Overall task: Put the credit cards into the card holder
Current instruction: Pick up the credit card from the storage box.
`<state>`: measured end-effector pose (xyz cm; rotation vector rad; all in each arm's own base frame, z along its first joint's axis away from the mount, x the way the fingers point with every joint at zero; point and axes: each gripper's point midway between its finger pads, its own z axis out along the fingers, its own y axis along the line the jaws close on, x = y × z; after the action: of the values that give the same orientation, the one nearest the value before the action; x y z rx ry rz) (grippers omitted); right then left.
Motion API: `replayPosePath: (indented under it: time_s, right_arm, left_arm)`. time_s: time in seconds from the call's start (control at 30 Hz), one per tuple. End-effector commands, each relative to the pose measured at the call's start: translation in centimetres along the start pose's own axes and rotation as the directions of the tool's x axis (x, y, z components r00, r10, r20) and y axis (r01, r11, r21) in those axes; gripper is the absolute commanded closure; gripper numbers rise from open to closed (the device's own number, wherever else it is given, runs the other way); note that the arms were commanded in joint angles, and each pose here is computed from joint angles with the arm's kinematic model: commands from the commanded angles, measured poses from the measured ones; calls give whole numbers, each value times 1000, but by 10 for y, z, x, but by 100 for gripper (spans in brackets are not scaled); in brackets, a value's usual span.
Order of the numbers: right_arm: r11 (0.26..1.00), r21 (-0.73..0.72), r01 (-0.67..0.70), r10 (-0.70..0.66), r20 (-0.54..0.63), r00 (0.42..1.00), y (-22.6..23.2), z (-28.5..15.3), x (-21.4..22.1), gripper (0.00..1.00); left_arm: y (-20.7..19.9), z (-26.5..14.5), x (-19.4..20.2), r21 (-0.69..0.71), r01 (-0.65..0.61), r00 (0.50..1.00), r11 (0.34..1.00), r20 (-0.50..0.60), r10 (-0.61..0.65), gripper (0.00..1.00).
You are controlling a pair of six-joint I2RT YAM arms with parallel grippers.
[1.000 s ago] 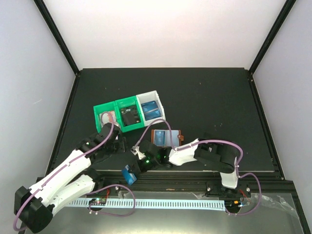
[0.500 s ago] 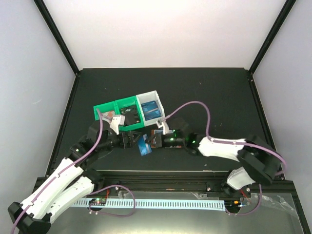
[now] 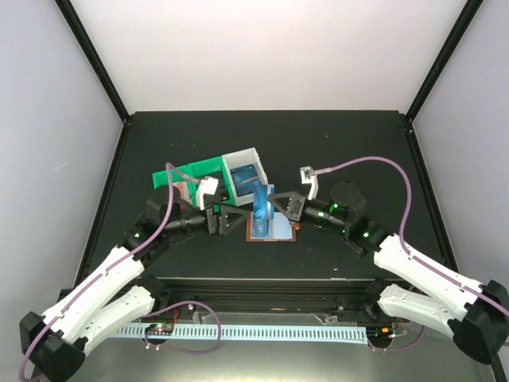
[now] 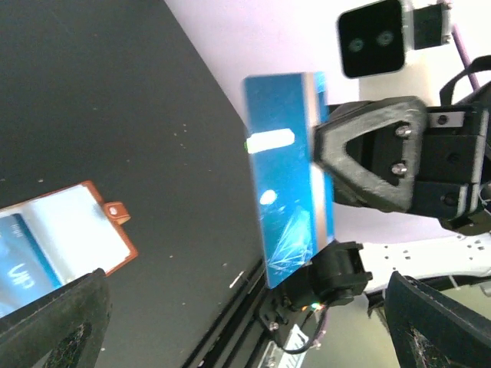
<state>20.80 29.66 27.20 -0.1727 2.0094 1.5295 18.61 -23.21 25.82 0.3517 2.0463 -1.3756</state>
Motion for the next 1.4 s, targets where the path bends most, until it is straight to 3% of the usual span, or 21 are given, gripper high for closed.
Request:
replayPosePath:
  time_s: [0.0, 0.2, 0.53, 0.93, 1.03, 1.1, 1.2, 1.37]
  right_arm:
    - [1000, -16, -9, 10, 55, 998, 10, -16, -16, 99]
    - [993, -116, -4, 6, 19, 1000, 43, -15, -22, 99]
    - [979, -195, -51, 50, -14, 999, 55, -6, -24, 99]
    - [978, -178, -112, 104, -51, 993, 36, 0, -11, 99]
    - [979, -165, -122, 113, -60, 992, 31, 1, -7, 99]
    - [982, -149, -120, 111, -66, 992, 27, 2, -5, 98]
    - [989, -101, -110, 103, -69, 992, 18, 2, -2, 87]
    - [997, 51, -59, 61, -47, 997, -7, -4, -1, 52]
  left_arm:
    - [-45, 3, -26, 186, -29, 999, 982, 26, 25, 1]
    - [-70, 9, -31, 289, 37, 999, 957, -5, -37, 9]
    - [-67, 7, -28, 272, 120, 992, 955, 2, -125, 32]
    - [-48, 11, -30, 218, 170, 982, 961, 48, -185, 78]
    - [-47, 14, -25, 220, 158, 986, 963, 23, -167, 95]
    - [-43, 16, -21, 209, 153, 987, 966, 10, -159, 98]
    - [-33, 17, -17, 162, 138, 990, 977, 13, -142, 98]
    - [-9, 19, -6, 60, 114, 993, 992, 2, -115, 98]
